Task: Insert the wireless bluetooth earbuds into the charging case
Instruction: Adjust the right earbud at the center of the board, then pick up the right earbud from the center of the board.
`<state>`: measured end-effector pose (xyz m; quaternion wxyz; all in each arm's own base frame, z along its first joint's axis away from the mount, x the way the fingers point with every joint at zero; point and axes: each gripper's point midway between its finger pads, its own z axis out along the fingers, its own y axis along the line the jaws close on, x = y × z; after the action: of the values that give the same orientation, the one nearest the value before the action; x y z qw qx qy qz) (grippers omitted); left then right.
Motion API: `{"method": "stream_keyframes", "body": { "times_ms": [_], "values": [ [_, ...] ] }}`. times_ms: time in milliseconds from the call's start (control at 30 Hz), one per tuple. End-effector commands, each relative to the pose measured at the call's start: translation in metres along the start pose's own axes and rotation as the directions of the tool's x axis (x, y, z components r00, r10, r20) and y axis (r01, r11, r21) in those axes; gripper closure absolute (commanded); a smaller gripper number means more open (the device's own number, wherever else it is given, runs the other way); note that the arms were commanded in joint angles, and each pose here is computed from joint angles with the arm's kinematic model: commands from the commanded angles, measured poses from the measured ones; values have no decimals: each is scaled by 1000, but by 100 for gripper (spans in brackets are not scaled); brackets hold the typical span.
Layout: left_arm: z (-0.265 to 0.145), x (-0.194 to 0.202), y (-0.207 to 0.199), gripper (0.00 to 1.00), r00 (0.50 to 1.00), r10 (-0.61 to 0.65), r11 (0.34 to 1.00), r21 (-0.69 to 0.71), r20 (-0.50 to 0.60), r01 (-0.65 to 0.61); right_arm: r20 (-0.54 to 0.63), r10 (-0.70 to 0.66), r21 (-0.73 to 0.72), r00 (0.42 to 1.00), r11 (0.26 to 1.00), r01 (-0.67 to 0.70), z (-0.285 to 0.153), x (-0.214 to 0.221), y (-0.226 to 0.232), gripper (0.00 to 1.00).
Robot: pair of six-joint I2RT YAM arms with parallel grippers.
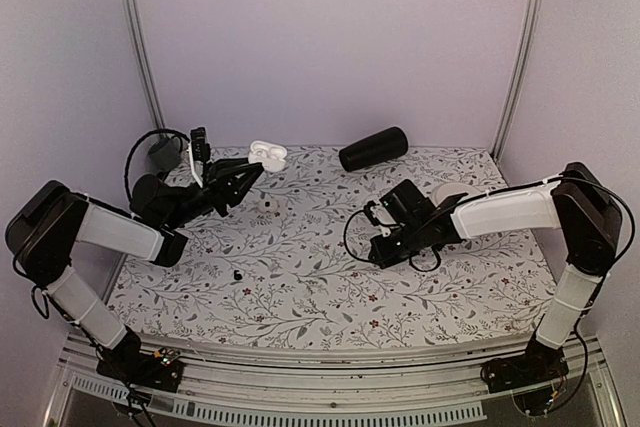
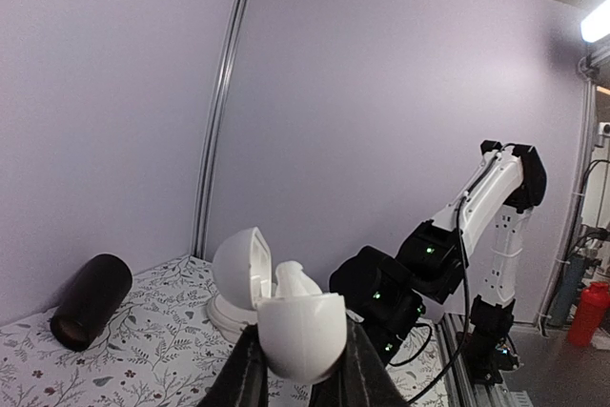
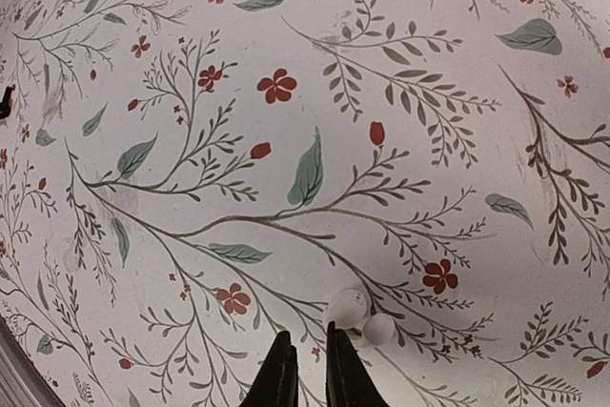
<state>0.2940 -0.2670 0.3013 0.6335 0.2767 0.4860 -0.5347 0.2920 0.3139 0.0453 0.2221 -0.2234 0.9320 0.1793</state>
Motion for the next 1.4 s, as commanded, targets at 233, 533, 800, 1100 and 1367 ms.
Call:
{"method": "stream_keyframes", "body": {
  "times_ms": [233,533,800,1100,1367],
  "values": [
    [-3,-49,-37,100,969,173,977,92,178,-191,-25,-76,-4,997,997,76,5,-5,3,87],
    [-1,-50,-37,100,969,173,977,94,176,-192,-45,-78,-6,996,997,78,9,-1,2,83],
    [-1,-49,-37,100,969,176,976,93,173,-195,-54,-82,8,995,997,83,12,0,-3,83],
    [1,-50,-37,100,969,177,976,97,174,-196,-61,-89,18,994,996,90,16,-1,-9,83],
    [0,-49,-36,100,970,176,977,94,170,-194,-69,-87,16,994,996,89,14,1,-10,83]
  ]
}}
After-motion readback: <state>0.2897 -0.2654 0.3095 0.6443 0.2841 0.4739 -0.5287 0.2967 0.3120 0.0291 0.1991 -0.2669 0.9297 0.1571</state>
